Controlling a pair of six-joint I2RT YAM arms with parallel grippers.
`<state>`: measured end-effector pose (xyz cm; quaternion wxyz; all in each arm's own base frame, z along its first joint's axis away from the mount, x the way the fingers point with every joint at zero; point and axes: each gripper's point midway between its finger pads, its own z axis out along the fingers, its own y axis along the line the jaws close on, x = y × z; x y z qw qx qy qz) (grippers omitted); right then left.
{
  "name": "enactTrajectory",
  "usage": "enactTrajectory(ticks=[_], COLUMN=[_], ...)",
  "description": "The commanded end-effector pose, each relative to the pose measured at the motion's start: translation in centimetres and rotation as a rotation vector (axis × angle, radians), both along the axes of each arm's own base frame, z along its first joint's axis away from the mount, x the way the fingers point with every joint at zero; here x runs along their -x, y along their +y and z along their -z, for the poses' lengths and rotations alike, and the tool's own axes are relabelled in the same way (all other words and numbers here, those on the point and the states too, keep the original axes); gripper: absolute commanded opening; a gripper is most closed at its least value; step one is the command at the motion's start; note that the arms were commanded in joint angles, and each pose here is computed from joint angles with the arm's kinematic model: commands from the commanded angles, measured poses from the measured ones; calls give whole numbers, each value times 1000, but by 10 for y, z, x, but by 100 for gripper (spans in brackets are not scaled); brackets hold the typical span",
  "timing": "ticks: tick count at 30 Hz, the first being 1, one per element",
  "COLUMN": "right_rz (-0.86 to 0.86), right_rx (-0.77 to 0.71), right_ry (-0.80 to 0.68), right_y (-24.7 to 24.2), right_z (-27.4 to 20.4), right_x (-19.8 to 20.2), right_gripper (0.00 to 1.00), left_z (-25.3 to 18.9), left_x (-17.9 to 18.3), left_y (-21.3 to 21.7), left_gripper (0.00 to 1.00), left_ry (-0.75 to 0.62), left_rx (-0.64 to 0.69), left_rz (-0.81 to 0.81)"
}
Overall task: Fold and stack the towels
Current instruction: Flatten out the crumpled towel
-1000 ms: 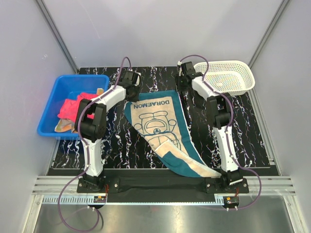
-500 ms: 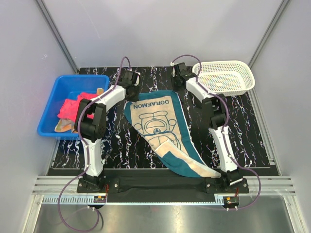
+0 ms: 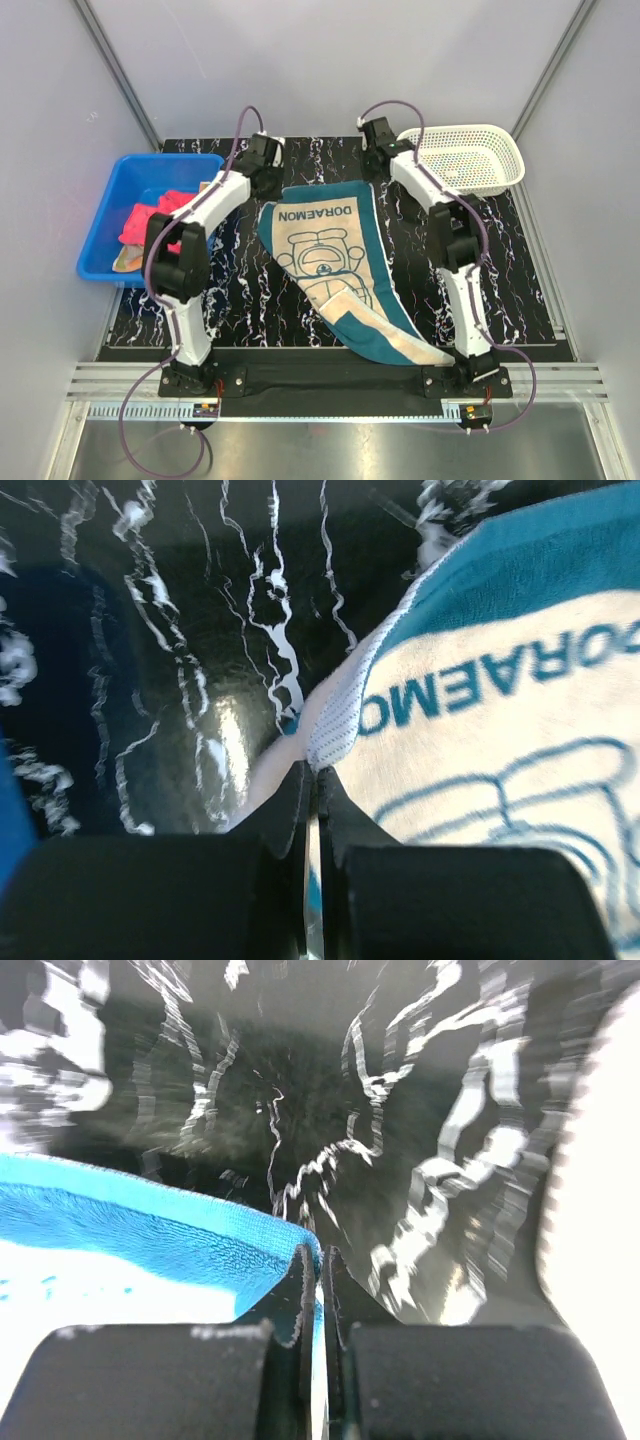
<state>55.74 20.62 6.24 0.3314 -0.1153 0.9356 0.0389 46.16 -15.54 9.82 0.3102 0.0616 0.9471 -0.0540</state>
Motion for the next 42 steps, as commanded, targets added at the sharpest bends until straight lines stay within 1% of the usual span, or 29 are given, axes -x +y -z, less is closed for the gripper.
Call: enactTrajectory(ticks=[1, 3, 4, 6, 7, 8, 9, 10, 11, 12, 13, 15, 16, 17, 18, 19, 20, 21, 22, 23, 24, 25, 29, 31, 35, 37, 39, 41, 42], right_rz=[50, 48, 54, 53, 47, 45, 46, 49, 45, 38, 5, -24, -47, -68, -78, -109, -132, -143, -210, -242, -263, -298, -342, -377, -436, -445, -440, -399, -379], right_rx=[-79, -99, -126, -152, -178, -200, -214, -233, -235, -250, -277, -295, -328, -350, -376, -432, -464, -481, -541, -570, -592, -625, -681, -724, -824, -867, -898, -886, -857], right_ry=[-336, -410, -486, -583, -650, -699, -731, -777, -777, -790, -800, -794, -834, -837, -807, -853, -866, -839, -878, -901, -882, -917, -939, -968, -1053, -1099, -1160, -1173, -1174], right_y=[-16, -23, -31, -39, -45, -48, -51, -58, -61, -63, -63, -61, -63, -63, -61, -69, -70, -68, -70, -70, -67, -71, -76, -78, -83, -89, -95, -97, -95], right_z=[-205, -249, -291, -334, -366, -385, -400, -423, -429, -440, -453, -455, -472, -474, -463, -479, -481, -467, -478, -482, -471, -478, -483, -496, -533, -552, -571, -576, -579], right_x=[20, 36, 53, 69, 88, 95, 105, 121, 132, 143, 167, 191, 222, 238, 248, 281, 295, 302, 334, 347, 353, 374, 405, 424, 458, 473, 483, 471, 459], right_gripper=[0, 0, 0, 0, 0, 0, 0, 0, 0, 0, 0, 0, 0, 0, 0, 0, 0, 0, 0, 0, 0, 0, 0, 0, 0, 0, 0, 0, 0], left_z=[-146, -182, -210, -252, -277, -288, -325, -343, -355, -381, -388, -406, -410, -412, -421, -416, -415, -422, -425, -421, -428, -432, -446, -459, -484, -501, -509, -513, -509], left_x=[2, 13, 22, 34, 44, 52, 62, 73, 87, 106, 122, 157, 177, 192, 215, 232, 243, 262, 276, 284, 298, 309, 340, 357, 383, 395, 400, 393, 382], left_y=[-4, -1, 2, 5, 7, 9, 7, 5, 2, 3, -6, -12, -27, -33, -33, -45, -48, -45, -51, -55, -51, -56, -58, -57, -50, -43, -37, -31, -34], left_gripper=[0, 0, 0, 0, 0, 0, 0, 0, 0, 0, 0, 0, 0, 0, 0, 0, 0, 0, 0, 0, 0, 0, 0, 0, 0, 0, 0, 0, 0], left_ry=[-286, -337, -393, -470, -520, -530, -601, -631, -637, -693, -702, -739, -738, -738, -760, -739, -727, -746, -744, -718, -734, -729, -702, -708, -720, -763, -786, -825, -821], left_rx=[101, 95, 104, 108, 123, 124, 160, 176, 191, 216, 238, 290, 336, 365, 394, 422, 450, 485, 528, 566, 604, 646, 769, 822, 905, 932, 946, 915, 887], left_rz=[50, 75, 85, 103, 109, 116, 137, 154, 178, 199, 240, 298, 373, 414, 451, 504, 525, 551, 598, 616, 637, 680, 756, 813, 863, 877, 869, 821, 794])
